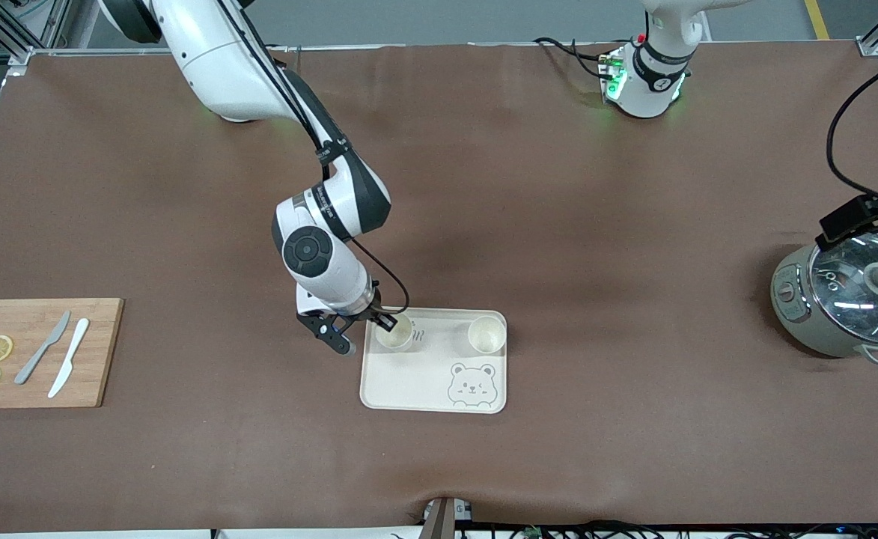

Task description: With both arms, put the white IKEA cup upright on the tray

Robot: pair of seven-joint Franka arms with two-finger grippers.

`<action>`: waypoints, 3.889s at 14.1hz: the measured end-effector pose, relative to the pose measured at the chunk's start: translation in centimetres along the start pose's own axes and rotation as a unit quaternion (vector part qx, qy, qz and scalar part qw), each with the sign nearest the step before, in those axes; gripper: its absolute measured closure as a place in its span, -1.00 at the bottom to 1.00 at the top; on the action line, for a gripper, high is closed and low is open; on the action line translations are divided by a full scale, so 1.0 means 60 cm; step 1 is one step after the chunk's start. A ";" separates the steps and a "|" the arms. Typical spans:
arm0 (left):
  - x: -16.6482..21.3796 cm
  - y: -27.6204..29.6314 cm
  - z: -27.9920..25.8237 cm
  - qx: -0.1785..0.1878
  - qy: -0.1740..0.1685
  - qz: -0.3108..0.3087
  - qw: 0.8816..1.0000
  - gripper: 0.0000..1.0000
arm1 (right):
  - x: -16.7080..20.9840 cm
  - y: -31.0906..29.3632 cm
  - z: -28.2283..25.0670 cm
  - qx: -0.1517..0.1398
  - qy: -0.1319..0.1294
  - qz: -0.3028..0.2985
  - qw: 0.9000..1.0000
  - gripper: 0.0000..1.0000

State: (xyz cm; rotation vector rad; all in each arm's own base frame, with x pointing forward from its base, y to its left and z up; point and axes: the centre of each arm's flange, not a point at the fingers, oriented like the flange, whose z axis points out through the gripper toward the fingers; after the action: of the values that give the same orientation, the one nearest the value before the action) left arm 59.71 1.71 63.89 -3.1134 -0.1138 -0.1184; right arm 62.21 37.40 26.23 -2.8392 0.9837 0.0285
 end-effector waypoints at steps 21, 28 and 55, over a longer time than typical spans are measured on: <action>-0.060 0.027 -0.027 0.008 -0.020 -0.018 1.000 -1.00 | 0.195 0.096 -0.331 -0.031 0.069 -0.108 0.991 -1.00; -0.071 0.062 -0.039 0.009 -0.015 -0.008 1.000 -1.00 | 0.377 0.322 -0.493 -0.044 0.067 -0.246 0.966 -1.00; -0.109 0.089 -0.042 0.007 -0.032 0.019 0.999 -1.00 | 0.303 0.586 -0.697 -0.048 -0.001 -0.343 0.938 -1.00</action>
State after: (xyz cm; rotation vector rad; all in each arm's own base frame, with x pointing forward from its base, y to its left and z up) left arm 53.39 -4.13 65.81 -3.1033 -0.0553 -0.0159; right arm 53.69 -6.72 62.20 -3.0970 -0.0527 0.0060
